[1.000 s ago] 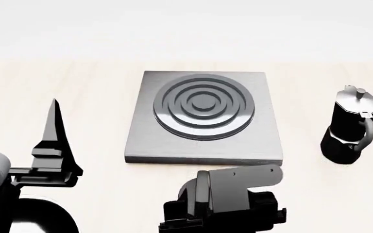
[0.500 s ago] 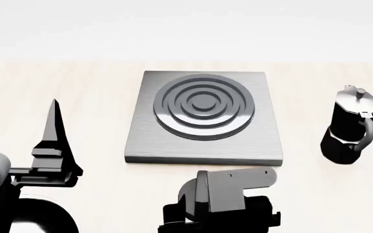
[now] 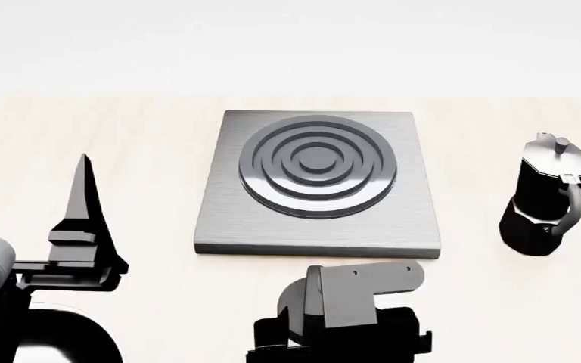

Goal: Turn on the stove.

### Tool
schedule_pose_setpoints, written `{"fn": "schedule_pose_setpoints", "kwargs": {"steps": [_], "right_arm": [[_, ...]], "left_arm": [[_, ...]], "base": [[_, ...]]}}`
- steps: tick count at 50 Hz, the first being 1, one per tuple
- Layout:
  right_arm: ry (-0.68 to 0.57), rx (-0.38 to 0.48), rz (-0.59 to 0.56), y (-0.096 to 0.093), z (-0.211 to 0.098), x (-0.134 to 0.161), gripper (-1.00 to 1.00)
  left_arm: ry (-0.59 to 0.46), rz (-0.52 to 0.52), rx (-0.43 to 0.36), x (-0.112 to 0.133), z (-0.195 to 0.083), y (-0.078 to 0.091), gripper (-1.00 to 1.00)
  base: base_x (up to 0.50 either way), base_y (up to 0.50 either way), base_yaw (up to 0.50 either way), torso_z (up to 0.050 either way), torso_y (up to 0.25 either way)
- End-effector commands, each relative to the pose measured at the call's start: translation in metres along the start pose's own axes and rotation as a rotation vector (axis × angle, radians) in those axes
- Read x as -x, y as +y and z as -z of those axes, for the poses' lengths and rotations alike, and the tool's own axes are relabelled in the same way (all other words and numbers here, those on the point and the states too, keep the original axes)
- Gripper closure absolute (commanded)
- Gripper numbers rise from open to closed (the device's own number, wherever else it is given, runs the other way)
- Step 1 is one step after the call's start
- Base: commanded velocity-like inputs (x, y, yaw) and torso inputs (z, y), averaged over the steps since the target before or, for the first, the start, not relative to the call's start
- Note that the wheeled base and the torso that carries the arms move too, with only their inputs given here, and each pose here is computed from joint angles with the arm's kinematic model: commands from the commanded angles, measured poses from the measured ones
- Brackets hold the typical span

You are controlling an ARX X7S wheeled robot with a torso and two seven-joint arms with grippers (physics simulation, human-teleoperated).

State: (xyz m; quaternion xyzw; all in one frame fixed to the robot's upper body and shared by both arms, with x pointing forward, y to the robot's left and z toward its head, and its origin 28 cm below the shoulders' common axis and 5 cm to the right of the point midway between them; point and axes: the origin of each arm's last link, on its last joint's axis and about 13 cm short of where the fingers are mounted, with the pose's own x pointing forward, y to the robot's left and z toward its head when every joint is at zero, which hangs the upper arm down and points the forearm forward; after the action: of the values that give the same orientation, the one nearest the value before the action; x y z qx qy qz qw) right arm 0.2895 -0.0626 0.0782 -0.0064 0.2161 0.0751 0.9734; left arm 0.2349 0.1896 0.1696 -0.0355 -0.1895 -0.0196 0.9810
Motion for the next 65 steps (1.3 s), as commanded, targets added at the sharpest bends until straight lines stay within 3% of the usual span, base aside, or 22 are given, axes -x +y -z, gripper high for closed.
{"fn": "schedule_pose_setpoints", "kwargs": {"steps": [1,65], "right_arm": [[0.009,-0.005,0.005,0.0,0.002,-0.005,-1.0],[0.091,-0.051,0.007,-0.006,0.017,-0.034,-1.0]], "left_arm": [[0.001,-0.001,0.001,0.0,0.0,0.0,-1.0],[0.001,-0.002,-0.001,0.0,0.0,0.0,-1.0]], "base": [[0.0,0.0,0.0,0.0,0.0],[0.0,0.0,0.0,0.0,0.0]]}}
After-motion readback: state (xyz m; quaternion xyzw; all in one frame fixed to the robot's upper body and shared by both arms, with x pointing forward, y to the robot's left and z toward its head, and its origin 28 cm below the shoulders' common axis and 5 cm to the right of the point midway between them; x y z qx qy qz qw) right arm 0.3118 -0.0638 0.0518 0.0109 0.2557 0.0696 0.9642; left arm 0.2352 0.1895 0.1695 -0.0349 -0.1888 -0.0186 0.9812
